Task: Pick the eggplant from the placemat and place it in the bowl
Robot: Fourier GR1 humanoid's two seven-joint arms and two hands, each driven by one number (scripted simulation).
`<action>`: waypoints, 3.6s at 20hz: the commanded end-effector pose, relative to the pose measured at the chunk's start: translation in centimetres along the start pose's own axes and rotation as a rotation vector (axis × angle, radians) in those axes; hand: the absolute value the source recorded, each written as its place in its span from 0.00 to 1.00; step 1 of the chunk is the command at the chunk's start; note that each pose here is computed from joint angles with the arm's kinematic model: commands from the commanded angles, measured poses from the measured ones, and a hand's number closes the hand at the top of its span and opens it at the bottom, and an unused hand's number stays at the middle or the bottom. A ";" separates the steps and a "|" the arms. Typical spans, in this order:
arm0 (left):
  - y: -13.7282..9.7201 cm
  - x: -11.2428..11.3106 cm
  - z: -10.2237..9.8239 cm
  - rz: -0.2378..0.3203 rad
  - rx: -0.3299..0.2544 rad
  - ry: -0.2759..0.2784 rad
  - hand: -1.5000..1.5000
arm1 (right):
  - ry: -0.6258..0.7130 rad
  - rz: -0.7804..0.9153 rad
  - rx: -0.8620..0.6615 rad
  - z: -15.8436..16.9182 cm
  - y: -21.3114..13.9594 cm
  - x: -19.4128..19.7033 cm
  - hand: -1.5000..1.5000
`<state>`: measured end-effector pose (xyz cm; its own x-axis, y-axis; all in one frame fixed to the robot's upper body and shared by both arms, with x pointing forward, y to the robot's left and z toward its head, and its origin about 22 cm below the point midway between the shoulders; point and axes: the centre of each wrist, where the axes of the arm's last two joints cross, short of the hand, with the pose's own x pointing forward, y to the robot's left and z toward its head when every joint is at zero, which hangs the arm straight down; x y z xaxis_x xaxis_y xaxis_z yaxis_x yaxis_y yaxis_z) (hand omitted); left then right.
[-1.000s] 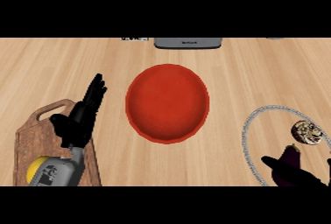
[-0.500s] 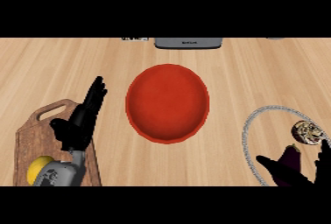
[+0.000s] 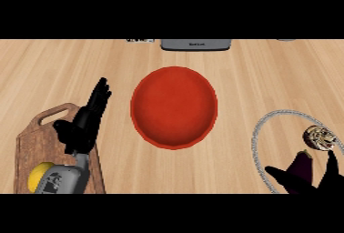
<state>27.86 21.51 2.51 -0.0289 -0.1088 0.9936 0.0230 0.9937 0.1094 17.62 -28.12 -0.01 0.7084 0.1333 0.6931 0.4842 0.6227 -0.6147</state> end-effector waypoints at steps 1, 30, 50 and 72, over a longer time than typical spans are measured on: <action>-0.5 0.5 0.7 0.006 -0.007 -0.003 0.50 | 0.027 0.078 0.008 1.0 0.9 -1.7 0.00; -2.4 0.1 -0.4 0.005 -0.107 0.013 0.50 | -1.418 0.178 1.651 18.2 8.3 4.2 1.00; 1.0 -0.8 0.9 -0.002 -0.005 -0.012 0.50 | -1.809 0.009 1.372 19.3 -7.7 13.4 1.00; 0.4 0.9 0.3 -0.008 -0.022 0.000 0.50 | -1.830 0.309 0.858 18.1 6.9 24.1 1.00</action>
<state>27.29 20.67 2.90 -0.0266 -0.1116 0.9934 0.0394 0.9929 0.1126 26.46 -7.31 21.81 -0.7929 0.3493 0.4992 -0.2830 0.5145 -0.8095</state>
